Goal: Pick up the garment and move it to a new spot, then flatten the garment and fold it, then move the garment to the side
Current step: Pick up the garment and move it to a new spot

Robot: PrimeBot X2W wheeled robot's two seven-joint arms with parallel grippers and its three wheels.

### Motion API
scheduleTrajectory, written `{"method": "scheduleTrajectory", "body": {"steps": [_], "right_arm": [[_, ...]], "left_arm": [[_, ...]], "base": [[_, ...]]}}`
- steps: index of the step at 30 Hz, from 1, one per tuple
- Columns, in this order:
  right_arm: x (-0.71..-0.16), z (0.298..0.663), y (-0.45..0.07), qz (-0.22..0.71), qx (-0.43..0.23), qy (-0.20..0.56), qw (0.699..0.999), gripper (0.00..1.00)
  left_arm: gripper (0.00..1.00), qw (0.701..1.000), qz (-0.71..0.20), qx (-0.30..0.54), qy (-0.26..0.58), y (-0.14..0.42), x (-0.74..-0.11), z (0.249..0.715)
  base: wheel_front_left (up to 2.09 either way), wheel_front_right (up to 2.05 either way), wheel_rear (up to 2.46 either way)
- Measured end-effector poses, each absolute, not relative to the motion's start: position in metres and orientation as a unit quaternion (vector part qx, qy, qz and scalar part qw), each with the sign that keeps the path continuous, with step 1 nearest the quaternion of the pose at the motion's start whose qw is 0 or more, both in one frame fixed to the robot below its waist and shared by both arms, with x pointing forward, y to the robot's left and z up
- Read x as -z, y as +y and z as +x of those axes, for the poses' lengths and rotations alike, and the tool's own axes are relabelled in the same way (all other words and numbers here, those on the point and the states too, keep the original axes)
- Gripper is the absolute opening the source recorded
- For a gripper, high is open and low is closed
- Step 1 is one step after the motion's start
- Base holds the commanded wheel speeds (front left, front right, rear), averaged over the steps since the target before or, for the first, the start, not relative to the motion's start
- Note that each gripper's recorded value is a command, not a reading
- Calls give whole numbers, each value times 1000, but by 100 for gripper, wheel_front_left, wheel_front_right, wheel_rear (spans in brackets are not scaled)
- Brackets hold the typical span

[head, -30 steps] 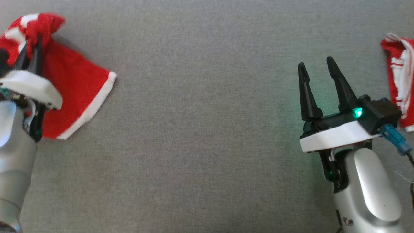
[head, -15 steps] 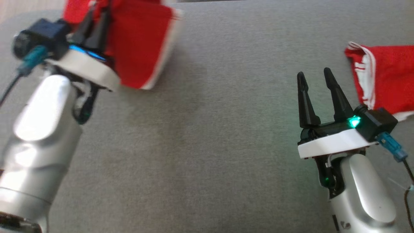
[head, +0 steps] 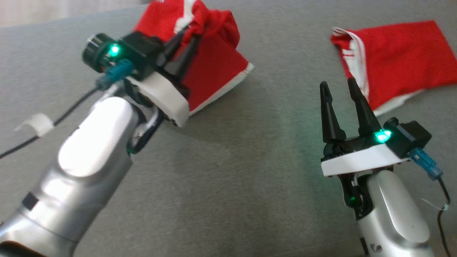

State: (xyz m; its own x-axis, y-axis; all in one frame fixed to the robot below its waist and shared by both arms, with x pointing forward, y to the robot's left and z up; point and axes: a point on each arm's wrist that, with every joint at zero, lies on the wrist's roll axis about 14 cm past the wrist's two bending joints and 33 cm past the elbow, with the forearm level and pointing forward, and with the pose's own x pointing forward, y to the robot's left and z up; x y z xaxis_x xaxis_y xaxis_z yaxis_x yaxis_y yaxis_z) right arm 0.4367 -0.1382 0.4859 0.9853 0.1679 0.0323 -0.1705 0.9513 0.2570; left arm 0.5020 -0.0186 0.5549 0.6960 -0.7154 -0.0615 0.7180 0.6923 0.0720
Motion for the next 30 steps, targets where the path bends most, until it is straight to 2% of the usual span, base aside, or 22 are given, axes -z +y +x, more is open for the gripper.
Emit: {"method": "scheduleTrajectory", "body": {"steps": [2, 3, 4, 7, 12, 15, 18, 23, 30], "right_arm": [[-486, 436, -146, 131, -75, -5, 989, 100], [-486, 437, -150, 131, -70, -7, 989, 100], [-487, 437, -154, 131, -66, -9, 989, 100], [-484, 436, -164, 130, -52, -6, 990, 100], [-476, 434, -172, 131, -39, 3, 991, 100], [-481, 436, -169, 133, -43, -3, 990, 100], [-485, 437, -166, 132, -47, -9, 990, 100], [-482, 439, -144, 124, -76, -4, 989, 100], [-483, 443, -121, 127, -106, -3, 986, 100]], "left_arm": [[3, 909, 45, 413, 26, -38, -545, 497], [80, 905, 45, 423, 31, -47, -539, 496], [100, 900, 47, 433, 33, -55, -534, 495], [100, 893, 50, 447, 23, -73, -529, 501], [100, 913, 37, 405, -19, -61, -540, 532], [100, 936, 9, 352, -25, -28, -541, 544], [100, 963, -41, 264, -35, 30, -543, 554], [100, 984, -36, 177, 2, 108, -506, 523], [100, 990, -51, 123, 37, 145, -478, 463]], "base": [[0, 0, 0], [0, 0, 0], [0, 0, 0], [0, 0, 0], [0, 0, 0], [0, 0, 0], [0, 0, 0], [0, 0, 0], [0, 0, 0]]}}
